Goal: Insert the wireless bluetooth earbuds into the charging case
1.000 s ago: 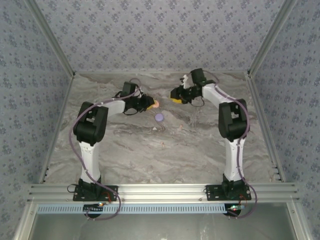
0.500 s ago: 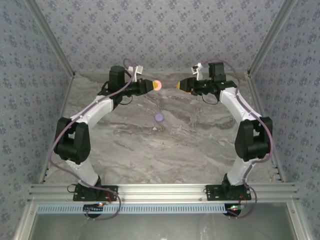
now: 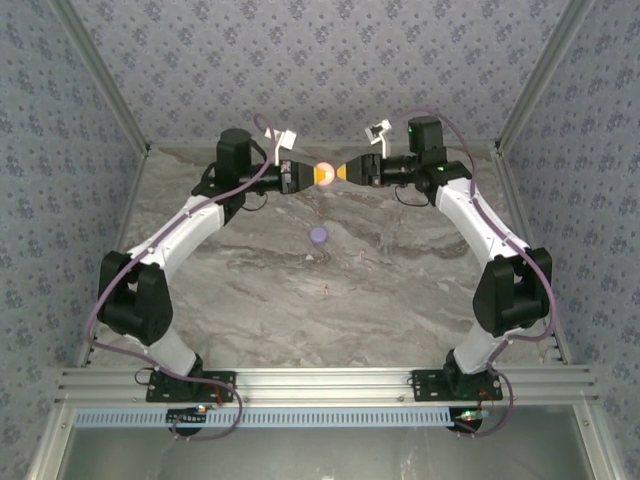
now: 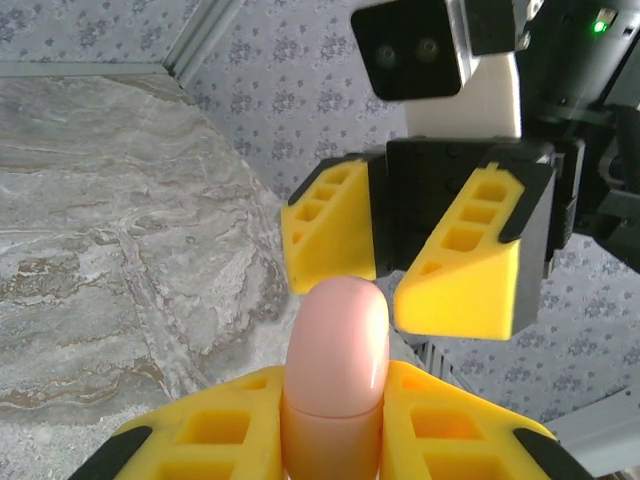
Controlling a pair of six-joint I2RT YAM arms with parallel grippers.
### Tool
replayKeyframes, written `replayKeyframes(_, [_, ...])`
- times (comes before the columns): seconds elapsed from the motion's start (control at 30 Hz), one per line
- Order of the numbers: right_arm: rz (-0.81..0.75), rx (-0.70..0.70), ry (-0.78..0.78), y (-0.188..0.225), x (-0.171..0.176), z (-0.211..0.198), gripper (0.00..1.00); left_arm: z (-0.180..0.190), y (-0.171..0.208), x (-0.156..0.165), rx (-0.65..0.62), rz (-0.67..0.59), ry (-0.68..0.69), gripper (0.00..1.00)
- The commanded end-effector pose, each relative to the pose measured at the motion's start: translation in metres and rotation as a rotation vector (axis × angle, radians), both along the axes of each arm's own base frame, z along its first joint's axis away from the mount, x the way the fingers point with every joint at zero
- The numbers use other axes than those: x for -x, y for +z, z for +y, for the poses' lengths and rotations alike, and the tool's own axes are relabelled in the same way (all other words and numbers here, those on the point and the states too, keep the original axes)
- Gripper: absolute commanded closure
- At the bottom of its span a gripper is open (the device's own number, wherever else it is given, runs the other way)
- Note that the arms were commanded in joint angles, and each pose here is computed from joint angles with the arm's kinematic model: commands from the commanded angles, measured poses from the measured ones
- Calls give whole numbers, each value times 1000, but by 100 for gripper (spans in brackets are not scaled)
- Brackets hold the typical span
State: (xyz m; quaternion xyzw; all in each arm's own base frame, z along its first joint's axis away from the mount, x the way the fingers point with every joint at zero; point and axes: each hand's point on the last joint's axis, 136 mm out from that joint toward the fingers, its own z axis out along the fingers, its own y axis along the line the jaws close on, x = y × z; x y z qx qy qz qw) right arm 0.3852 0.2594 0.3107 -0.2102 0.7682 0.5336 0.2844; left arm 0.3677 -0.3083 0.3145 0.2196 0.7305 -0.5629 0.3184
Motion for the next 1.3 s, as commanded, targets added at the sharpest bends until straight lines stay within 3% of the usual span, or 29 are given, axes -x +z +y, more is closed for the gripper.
replayKeyframes(0.0, [-62, -22, 60, 20, 7, 8, 49, -3, 20, 15, 12, -67, -55, 78])
replayKeyframes(0.43, [-48, -15, 113, 15, 13, 17, 50, -9, 30, 20, 24, -89, -82, 78])
replayKeyframes(0.63, [-41, -20, 141, 13, 18, 21, 58, -9, 33, 21, 29, -94, -91, 78])
replayKeyframes(0.93, [-45, -28, 190, 14, 25, 28, 59, -12, 35, 22, 40, -97, -103, 78])
replayKeyframes(1.27, [-60, -20, 169, 18, 24, 25, 78, -11, 37, 23, 40, -96, -98, 74])
